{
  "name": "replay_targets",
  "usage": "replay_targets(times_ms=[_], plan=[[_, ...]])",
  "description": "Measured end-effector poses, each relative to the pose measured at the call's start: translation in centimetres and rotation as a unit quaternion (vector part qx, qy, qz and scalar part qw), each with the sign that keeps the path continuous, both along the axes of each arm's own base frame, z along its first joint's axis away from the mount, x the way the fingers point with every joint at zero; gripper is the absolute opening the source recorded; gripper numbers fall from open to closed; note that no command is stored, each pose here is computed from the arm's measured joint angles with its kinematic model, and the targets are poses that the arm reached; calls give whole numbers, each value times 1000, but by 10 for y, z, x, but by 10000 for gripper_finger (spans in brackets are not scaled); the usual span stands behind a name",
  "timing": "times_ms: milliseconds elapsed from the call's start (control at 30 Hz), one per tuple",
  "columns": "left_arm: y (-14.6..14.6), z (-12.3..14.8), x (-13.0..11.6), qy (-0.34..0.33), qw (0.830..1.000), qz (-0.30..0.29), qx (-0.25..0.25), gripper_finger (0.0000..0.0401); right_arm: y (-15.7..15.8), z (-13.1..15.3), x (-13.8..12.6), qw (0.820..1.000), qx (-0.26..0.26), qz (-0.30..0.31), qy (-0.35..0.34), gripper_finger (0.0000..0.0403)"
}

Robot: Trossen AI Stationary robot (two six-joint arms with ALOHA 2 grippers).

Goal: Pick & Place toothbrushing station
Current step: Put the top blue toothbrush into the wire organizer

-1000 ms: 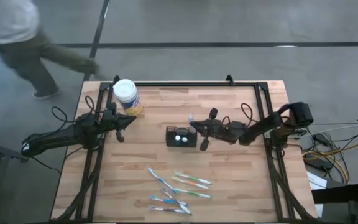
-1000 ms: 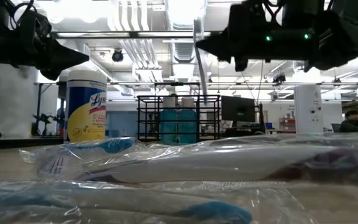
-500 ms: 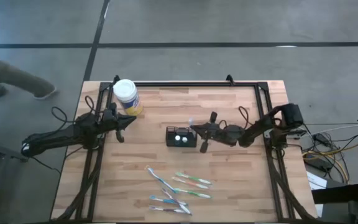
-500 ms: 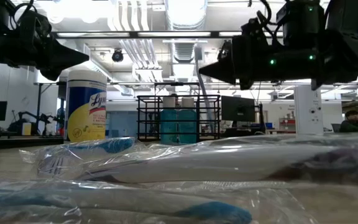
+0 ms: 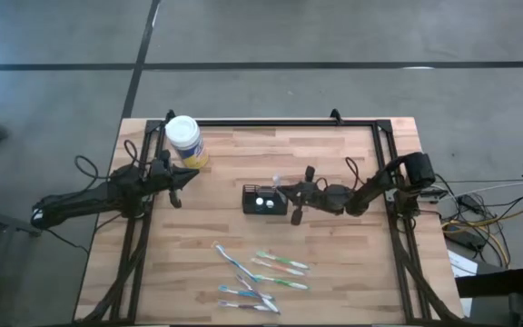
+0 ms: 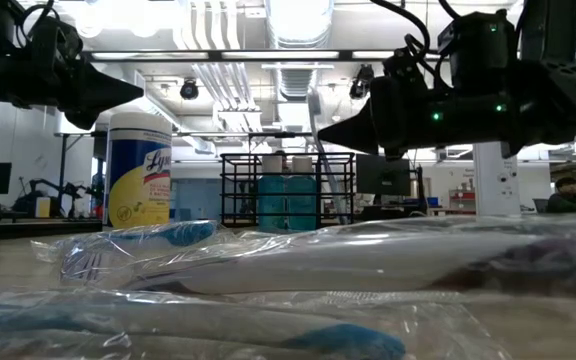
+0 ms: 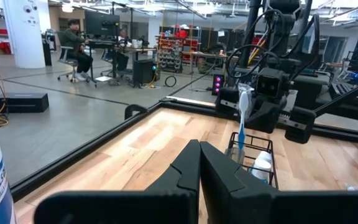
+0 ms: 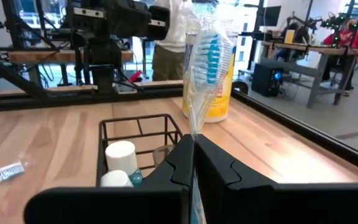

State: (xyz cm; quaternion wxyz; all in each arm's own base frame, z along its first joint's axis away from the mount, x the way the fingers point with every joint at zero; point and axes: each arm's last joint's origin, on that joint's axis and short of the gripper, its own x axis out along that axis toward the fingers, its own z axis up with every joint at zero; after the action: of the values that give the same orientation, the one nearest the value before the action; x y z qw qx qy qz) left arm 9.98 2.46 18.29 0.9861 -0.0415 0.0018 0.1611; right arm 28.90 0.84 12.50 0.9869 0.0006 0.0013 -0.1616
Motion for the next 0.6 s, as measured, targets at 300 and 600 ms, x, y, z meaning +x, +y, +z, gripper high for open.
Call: replay_targets(times_ms=[300,600], plan=[[0,2,0,-10,1000,0,-6,10,2,3,2,1000,20,9,-12,26],[0,3,0,-13,1000,0,-11,10,3,8,0,999,40,9,-18,124]])
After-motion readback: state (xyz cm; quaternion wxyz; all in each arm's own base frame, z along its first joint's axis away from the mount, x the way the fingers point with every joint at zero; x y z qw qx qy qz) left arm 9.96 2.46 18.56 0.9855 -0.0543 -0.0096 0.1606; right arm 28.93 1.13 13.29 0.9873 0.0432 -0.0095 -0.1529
